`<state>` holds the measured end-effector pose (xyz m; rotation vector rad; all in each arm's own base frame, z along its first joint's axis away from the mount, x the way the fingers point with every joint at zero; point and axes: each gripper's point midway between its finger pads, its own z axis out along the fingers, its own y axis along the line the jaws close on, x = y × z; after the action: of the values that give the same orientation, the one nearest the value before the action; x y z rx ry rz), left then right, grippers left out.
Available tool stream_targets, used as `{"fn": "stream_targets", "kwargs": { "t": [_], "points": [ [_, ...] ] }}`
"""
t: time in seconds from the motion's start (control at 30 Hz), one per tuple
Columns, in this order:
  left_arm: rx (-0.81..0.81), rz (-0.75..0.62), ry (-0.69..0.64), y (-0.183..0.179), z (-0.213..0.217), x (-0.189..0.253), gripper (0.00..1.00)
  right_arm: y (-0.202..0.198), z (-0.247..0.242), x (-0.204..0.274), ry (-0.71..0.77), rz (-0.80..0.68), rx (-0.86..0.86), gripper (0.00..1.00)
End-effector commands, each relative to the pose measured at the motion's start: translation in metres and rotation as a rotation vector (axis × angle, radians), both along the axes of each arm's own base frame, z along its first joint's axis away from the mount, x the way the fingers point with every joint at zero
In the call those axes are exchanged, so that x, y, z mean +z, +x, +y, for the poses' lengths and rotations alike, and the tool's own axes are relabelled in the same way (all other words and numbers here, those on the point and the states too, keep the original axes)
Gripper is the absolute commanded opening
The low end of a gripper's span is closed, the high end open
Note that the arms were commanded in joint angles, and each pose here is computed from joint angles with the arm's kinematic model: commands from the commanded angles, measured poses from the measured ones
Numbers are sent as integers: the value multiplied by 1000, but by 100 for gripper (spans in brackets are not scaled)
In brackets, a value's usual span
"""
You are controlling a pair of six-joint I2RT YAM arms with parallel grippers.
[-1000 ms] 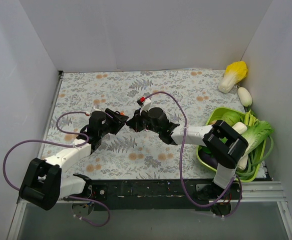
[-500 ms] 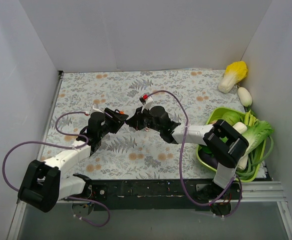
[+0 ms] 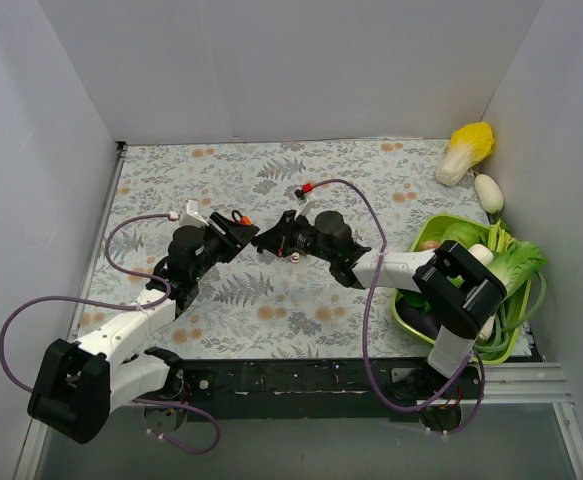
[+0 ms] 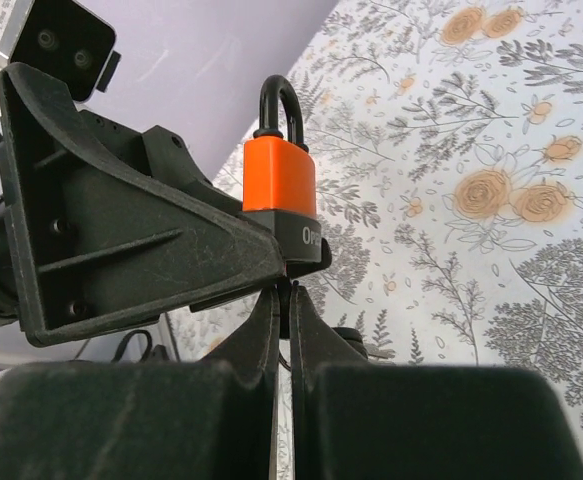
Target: Unlock with the key
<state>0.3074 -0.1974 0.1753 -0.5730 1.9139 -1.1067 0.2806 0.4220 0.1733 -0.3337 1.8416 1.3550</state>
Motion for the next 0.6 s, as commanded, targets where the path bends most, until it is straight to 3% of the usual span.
{"fn": "stream_targets", "kwargs": {
  "t": [0.0,0.33,0.57],
  "points": [
    [-427,-171,-81,-68,-56,49,0,35,-18,46,163,-37,-146,1],
    [-464,-251,-70,-75,-56,61,0,31,-24,59,211,-24,-134,1],
    [-397,-209,30,-54,-51,57,0,19,-27,53,114,-69,-78,4]
  ]
}}
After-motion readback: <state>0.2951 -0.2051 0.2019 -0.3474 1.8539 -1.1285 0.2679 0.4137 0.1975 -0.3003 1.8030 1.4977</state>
